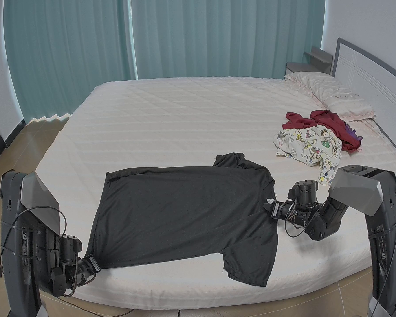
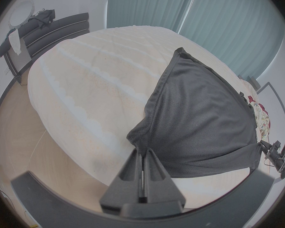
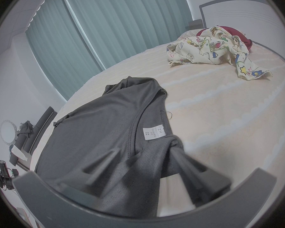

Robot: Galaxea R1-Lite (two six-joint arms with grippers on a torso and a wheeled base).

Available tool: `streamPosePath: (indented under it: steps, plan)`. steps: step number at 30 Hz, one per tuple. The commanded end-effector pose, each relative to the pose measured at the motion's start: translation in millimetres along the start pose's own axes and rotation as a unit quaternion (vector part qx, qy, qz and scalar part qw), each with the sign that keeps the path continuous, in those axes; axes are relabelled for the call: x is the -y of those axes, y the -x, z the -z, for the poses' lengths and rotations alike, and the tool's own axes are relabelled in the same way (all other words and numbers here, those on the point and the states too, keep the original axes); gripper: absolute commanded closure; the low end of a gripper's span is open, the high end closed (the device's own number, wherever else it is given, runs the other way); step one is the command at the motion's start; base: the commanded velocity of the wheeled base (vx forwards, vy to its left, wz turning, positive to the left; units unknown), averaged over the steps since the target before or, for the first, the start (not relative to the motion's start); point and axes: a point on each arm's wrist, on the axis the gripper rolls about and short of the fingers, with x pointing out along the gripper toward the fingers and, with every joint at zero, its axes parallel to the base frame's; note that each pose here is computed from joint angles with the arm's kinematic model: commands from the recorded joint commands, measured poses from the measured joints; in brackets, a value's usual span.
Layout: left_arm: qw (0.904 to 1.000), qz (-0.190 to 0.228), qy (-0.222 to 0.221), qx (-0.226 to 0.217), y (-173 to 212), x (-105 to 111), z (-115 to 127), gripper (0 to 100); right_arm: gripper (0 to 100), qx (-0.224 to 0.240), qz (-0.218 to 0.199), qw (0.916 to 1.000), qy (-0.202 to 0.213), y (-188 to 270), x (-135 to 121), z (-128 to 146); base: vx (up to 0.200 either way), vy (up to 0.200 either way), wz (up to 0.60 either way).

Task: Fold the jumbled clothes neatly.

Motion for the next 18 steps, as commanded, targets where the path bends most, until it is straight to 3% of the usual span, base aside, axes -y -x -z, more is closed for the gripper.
streamPosePath:
  steps: [1,10,15,18]
  plan:
    - [1.0,0.003,0.001,0.005,-0.6,0.5,-0.5,100,0,0.006,0.014,0.9999,0.005,-1.7,6.6,0.7,0.0,0.0,0.0]
    - [1.0,0.003,0.001,0.004,-0.6,0.5,-0.4,100,0,0.039,0.054,0.9972,-0.034,33.4,37.2,-25.1,0.0,0.0,0.0]
    - [1.0,0.003,0.001,0.004,-0.6,0.5,-0.4,100,0,0.014,0.01,0.9975,-0.068,71.8,20.8,-13.9,0.0,0.0,0.0]
    - [1.0,0.003,0.001,0.004,-0.6,0.5,-0.4,100,0,-0.052,-0.036,0.9932,-0.098,104.9,-0.7,11.6,0.0,0.0,0.0]
